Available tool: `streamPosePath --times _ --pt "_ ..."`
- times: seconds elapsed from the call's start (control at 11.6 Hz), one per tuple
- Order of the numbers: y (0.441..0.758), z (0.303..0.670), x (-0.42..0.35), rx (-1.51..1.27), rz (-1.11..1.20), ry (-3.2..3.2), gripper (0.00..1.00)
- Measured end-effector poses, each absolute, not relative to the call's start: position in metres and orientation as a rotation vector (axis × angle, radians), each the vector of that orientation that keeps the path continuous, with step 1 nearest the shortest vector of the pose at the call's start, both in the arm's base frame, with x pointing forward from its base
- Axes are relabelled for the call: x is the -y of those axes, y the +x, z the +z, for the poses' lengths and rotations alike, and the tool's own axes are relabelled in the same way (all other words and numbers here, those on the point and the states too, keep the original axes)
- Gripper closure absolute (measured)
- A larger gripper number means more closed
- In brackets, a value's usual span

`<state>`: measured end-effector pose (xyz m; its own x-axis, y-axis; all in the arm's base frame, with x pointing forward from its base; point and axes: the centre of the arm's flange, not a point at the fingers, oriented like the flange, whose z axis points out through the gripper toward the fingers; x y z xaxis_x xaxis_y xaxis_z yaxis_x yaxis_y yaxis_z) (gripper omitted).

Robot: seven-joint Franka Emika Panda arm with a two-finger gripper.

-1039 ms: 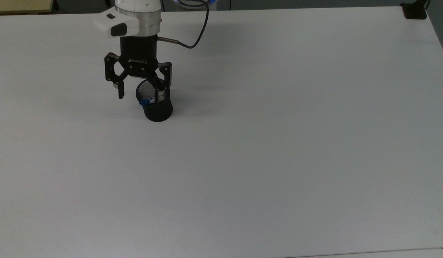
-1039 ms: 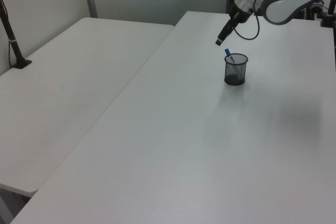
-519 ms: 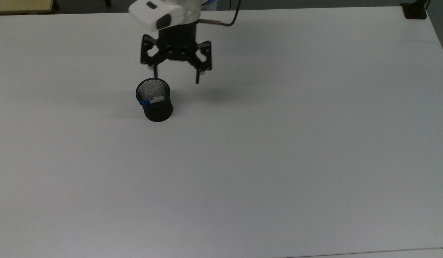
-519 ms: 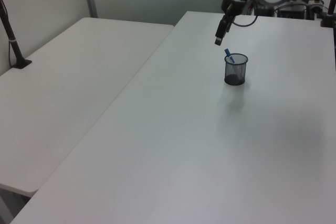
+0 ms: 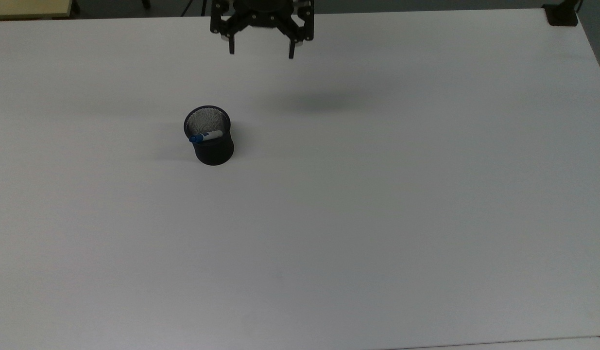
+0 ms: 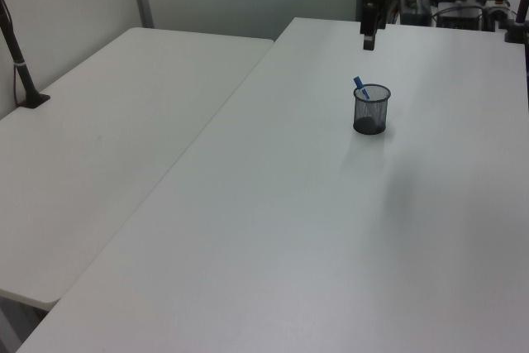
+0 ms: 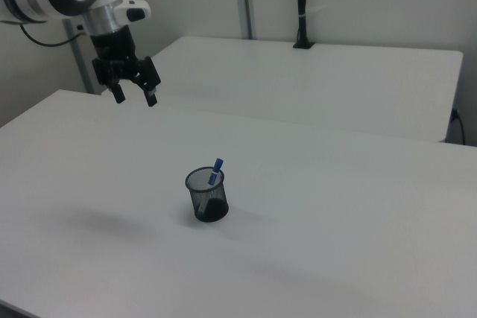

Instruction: Insert the marker

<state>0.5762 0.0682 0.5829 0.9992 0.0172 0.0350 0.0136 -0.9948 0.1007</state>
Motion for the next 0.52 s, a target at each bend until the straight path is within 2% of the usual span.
streamPosePath --times 0.52 --pt "0.5627 0.5964 -0.0648 -0.003 -0.047 3.051 0.0"
